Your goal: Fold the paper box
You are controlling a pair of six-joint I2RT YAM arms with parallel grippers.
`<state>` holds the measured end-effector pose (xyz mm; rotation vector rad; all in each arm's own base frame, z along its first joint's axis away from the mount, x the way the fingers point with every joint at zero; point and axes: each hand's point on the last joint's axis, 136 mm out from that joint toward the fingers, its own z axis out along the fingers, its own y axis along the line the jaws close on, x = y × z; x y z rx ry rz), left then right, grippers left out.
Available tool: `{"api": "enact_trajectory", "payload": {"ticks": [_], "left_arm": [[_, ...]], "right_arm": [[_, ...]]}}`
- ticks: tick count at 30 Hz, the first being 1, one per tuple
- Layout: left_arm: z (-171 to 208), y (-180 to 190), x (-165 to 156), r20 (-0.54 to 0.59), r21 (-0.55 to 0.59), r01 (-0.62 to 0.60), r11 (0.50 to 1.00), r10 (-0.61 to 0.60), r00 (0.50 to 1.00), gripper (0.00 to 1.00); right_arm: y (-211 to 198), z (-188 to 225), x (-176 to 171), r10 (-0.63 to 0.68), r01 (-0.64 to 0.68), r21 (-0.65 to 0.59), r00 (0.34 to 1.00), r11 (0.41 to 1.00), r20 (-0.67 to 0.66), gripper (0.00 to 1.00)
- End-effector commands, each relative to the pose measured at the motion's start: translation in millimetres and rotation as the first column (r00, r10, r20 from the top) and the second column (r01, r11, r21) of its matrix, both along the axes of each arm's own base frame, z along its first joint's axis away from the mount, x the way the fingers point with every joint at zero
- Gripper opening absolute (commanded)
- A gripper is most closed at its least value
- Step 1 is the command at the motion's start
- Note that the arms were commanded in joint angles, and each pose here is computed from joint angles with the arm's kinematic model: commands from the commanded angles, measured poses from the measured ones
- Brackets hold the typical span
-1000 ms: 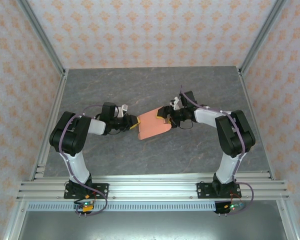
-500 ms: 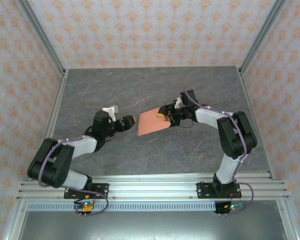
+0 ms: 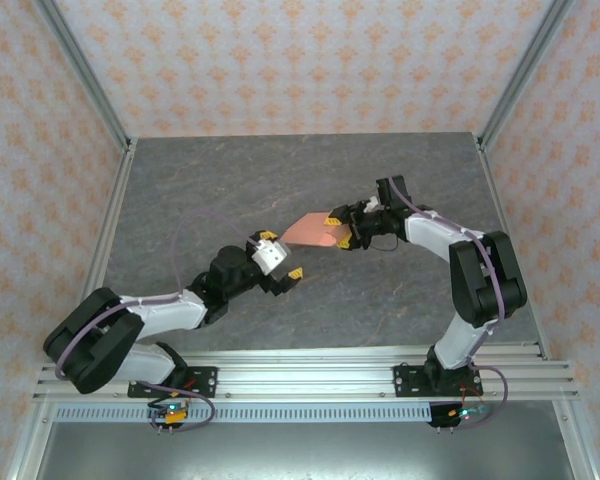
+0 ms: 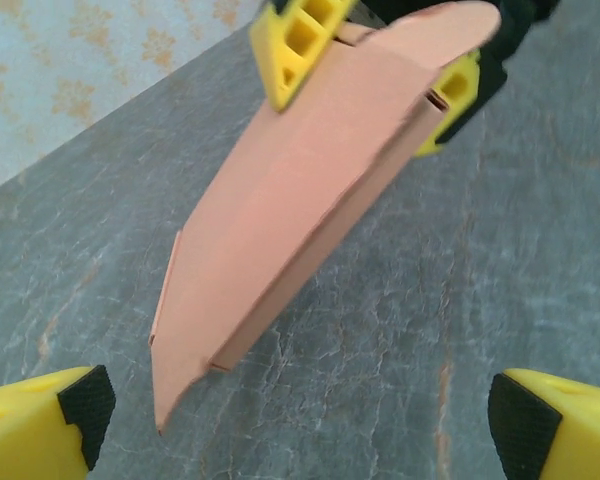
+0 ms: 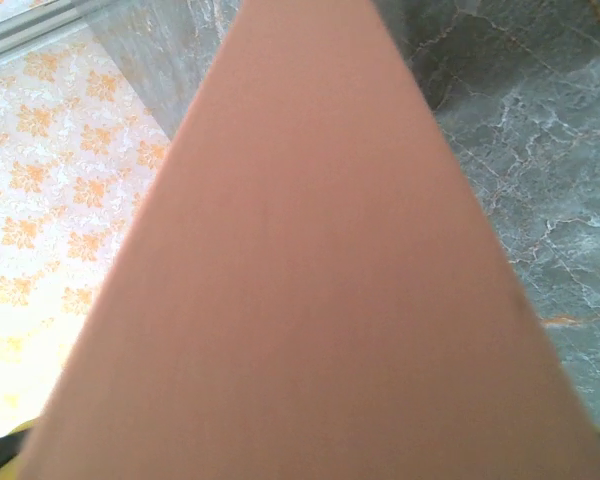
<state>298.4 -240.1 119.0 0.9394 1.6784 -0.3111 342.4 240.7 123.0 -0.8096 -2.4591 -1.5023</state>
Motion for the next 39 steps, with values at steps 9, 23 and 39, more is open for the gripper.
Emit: {"api": "enact_trajectory", "payload": {"ticks": [9, 23, 39], "left_arm": [[-3, -11, 56, 0.235, 0.224, -0.096, 0.970, 0.042, 0.971, 0.94], [8, -63, 65, 0.237, 0.155, 0.094, 0.983, -0.130, 0.963, 0.86], [7, -24, 41, 0.075, 0.294, 0.034, 0.955, -0.059, 0.995, 0.60]], "right_arm": [[1, 0, -10, -0.013, 0.017, 0.041, 0.996, 0.999, -0.090, 0.49], [0, 18, -27, -0.001, 0.007, 0.065, 0.997, 0.998, -0.081, 0.49], [-16, 24, -23, 0.022, -0.022, 0.009, 1.000, 1.000, 0.003, 0.73]]}}
